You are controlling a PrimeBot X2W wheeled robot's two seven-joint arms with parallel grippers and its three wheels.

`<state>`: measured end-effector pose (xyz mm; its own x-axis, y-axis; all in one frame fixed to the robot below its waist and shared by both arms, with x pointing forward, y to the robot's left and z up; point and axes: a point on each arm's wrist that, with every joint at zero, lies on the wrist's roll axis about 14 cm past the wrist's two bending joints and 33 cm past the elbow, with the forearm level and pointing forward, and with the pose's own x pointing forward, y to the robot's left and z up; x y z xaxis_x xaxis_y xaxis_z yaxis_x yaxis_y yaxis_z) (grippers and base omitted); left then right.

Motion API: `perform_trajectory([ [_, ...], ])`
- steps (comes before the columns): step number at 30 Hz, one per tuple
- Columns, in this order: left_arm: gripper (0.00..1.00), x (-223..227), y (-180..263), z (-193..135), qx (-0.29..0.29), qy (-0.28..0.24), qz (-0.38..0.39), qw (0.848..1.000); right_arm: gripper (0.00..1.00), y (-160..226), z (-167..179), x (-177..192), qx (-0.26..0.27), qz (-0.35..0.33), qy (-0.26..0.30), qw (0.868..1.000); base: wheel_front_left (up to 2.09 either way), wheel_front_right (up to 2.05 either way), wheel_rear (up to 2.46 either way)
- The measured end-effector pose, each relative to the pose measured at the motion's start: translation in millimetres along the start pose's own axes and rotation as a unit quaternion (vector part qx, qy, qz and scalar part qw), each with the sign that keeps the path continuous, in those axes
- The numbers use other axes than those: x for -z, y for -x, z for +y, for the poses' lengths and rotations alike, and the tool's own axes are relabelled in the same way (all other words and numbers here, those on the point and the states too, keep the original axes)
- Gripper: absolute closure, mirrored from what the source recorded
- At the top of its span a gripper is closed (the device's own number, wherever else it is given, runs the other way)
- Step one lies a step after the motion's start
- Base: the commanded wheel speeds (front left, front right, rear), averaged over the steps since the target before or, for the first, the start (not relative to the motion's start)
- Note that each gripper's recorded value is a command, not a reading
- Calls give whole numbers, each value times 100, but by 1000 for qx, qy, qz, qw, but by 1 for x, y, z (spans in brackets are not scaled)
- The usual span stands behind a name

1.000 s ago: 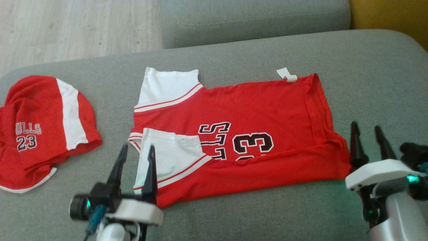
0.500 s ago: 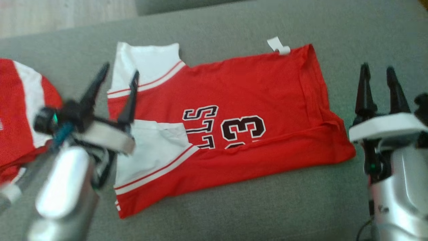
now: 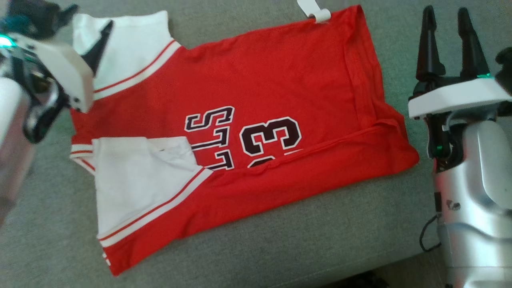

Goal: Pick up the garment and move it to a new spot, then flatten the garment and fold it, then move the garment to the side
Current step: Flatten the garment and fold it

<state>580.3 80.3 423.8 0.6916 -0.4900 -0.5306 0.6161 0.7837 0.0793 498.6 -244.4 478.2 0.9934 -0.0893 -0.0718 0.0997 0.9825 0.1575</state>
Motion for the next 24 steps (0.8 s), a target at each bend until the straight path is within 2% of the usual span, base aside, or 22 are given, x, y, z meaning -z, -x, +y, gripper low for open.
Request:
perform_trajectory([
  [5,0,35,-19,10,3,9,68,998,0,-5,-1,11,-2,9,2,1000,0,0,0],
  [14,0,60,-34,44,-38,14,118,992,0,-5,-8,19,5,15,5,1000,0,0,0],
  [19,0,62,-40,37,-21,58,132,989,0,-7,-9,18,6,12,4,1000,0,0,0],
  [24,0,60,-41,17,14,75,135,988,0,-7,-10,19,7,13,4,1000,0,0,0],
])
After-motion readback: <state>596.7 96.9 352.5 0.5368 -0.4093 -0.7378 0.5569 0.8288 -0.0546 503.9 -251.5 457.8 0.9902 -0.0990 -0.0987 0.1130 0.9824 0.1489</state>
